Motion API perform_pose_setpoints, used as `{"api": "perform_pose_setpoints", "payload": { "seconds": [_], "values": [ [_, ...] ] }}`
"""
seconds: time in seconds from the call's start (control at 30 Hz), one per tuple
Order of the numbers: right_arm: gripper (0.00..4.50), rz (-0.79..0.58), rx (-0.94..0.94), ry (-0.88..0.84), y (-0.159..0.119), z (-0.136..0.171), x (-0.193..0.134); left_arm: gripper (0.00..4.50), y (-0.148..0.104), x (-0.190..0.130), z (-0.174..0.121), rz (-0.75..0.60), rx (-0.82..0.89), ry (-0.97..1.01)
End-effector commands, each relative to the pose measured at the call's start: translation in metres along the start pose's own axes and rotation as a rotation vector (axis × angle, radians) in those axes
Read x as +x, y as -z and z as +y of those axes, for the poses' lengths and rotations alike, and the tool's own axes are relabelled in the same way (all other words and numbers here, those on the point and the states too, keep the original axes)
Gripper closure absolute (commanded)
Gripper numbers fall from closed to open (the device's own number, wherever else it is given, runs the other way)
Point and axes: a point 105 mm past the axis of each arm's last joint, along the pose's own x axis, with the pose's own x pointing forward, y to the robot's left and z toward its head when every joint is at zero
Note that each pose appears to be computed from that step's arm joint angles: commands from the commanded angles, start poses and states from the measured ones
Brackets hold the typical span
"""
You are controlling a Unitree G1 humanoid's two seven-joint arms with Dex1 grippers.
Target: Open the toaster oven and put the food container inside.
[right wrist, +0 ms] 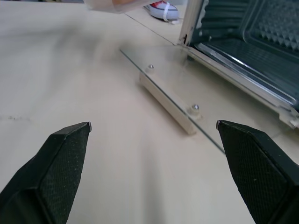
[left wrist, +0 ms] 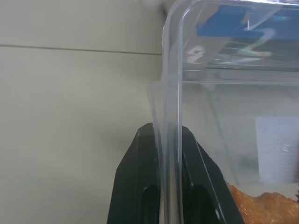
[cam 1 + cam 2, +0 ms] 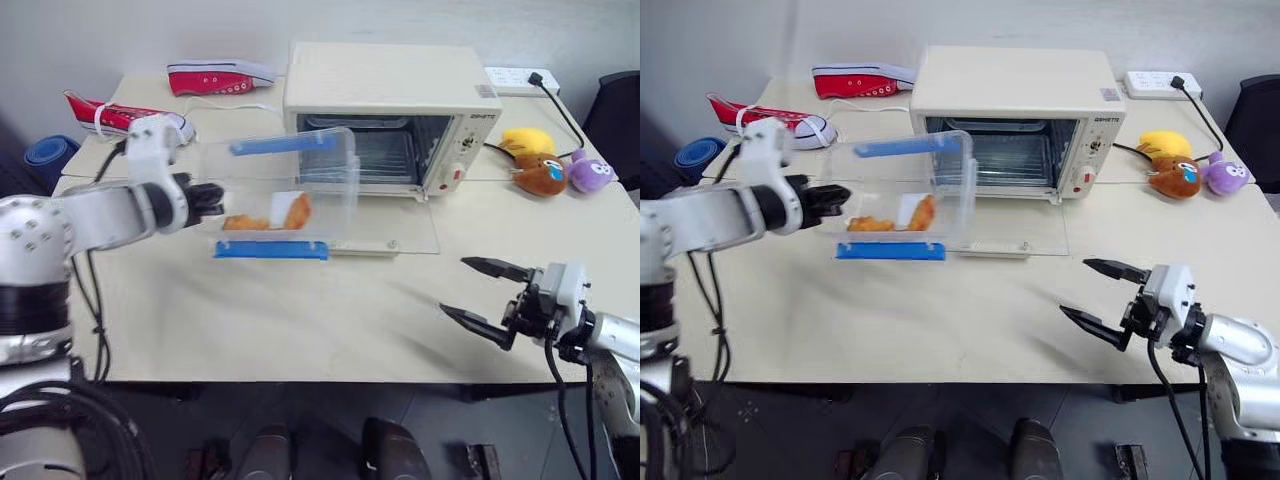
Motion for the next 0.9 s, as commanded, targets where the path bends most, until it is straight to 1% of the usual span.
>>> {"api": "perform_pose_setpoints", "payload": {
  "seconds": [0.03,0.23,0.37,0.5,0.57,0.6,0.67,0.9],
  "values": [
    [0.00,-0.041,-0.050,0.041,-0.014,0.004,-0.004,4.46,0.001,0.019,-0.023,0.043,0.038,0.057],
    [0.00,-0.053,-0.026,0.092,-0.013,0.016,-0.005,4.46,-0.001,0.059,-0.056,0.032,0.044,0.078],
    [0.00,-0.060,-0.017,0.116,-0.013,0.022,-0.005,4.46,0.001,0.073,-0.060,0.029,0.030,0.049],
    [0.00,-0.064,-0.008,0.132,-0.012,0.025,-0.005,4.46,0.001,0.083,-0.057,0.032,0.019,-0.004],
    [0.00,-0.066,-0.005,0.138,-0.011,0.025,-0.005,4.46,0.000,0.085,-0.063,0.026,-0.001,0.028],
    [0.00,-0.066,-0.004,0.139,-0.011,0.025,-0.005,3.74,0.000,0.086,-0.066,0.023,-0.010,0.053],
    [0.00,-0.068,-0.003,0.142,-0.011,0.025,-0.004,3.17,-0.003,0.088,-0.067,0.015,-0.013,0.035],
    [0.00,-0.071,-0.001,0.154,-0.011,0.025,-0.005,1.00,-0.008,0.086,-0.073,-0.010,-0.030,0.076]
  ]
}}
